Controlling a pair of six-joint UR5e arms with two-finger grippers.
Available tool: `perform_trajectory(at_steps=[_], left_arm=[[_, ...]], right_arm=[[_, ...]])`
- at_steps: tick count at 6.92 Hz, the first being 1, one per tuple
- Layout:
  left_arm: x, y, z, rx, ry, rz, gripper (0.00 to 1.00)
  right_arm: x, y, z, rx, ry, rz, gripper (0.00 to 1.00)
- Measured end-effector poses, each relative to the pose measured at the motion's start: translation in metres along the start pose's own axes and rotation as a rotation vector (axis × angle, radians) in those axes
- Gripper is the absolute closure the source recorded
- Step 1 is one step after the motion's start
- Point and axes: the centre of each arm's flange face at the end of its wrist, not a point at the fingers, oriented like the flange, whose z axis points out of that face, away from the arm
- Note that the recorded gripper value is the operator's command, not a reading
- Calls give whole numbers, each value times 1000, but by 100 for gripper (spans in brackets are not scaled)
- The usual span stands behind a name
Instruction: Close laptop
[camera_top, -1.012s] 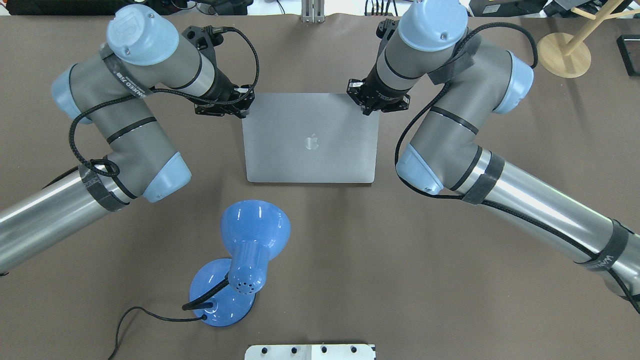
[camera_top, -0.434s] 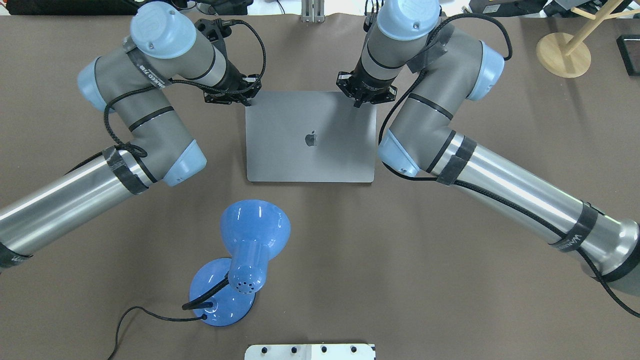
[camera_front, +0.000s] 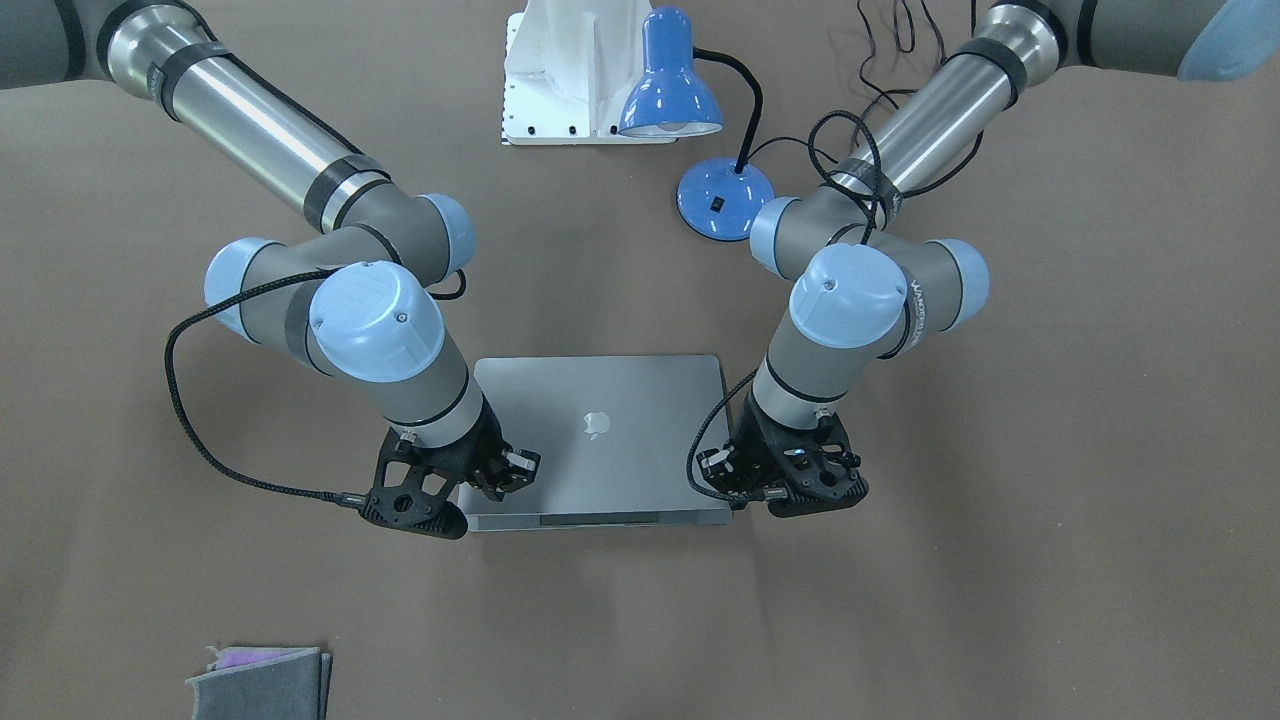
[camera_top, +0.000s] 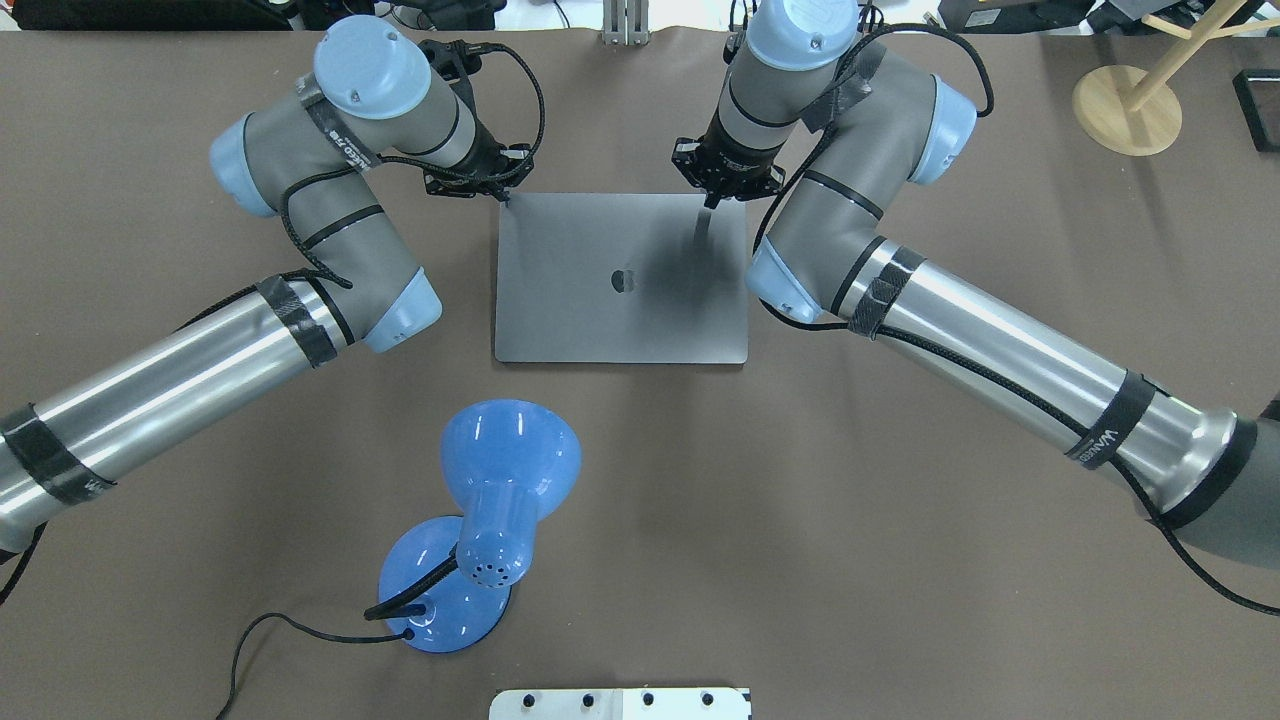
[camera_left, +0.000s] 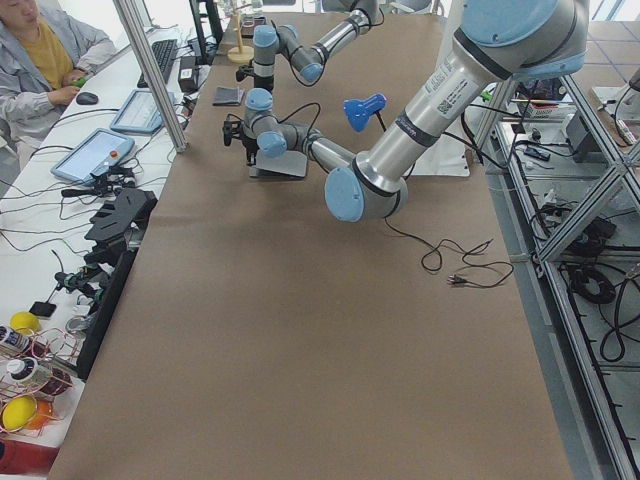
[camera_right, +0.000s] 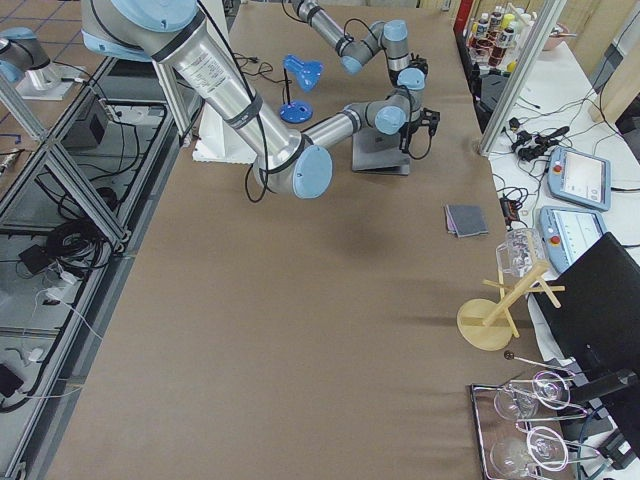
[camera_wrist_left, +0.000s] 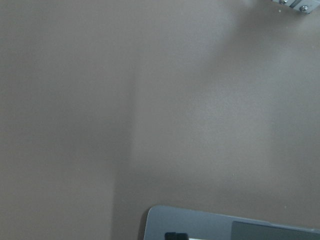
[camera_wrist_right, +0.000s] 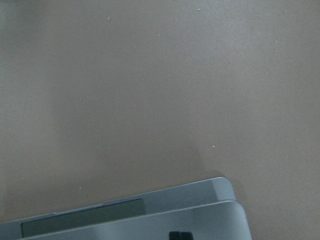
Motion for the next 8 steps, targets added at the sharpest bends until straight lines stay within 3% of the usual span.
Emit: perform_trajectory(at_steps=[3,4,5,6,8], left_arm=[[3,1,-1,-1,5,4,100],[12,0,-16,1,26,7,94],[16,-1,-41,-15,44,4,4],[0,-5,-71,-47,54,-2,3],[-93,-6,-139,-81,53,68,3]], right_arm=[[0,-5,-5,-32,-11,9,100],[8,-18,-29,-61,-48,23,40],[43,-35,-66,-90,-98,41,0],[91,-45,-98,-86,-132,55,0],[203,-63,-146,-52,-154,14,0]])
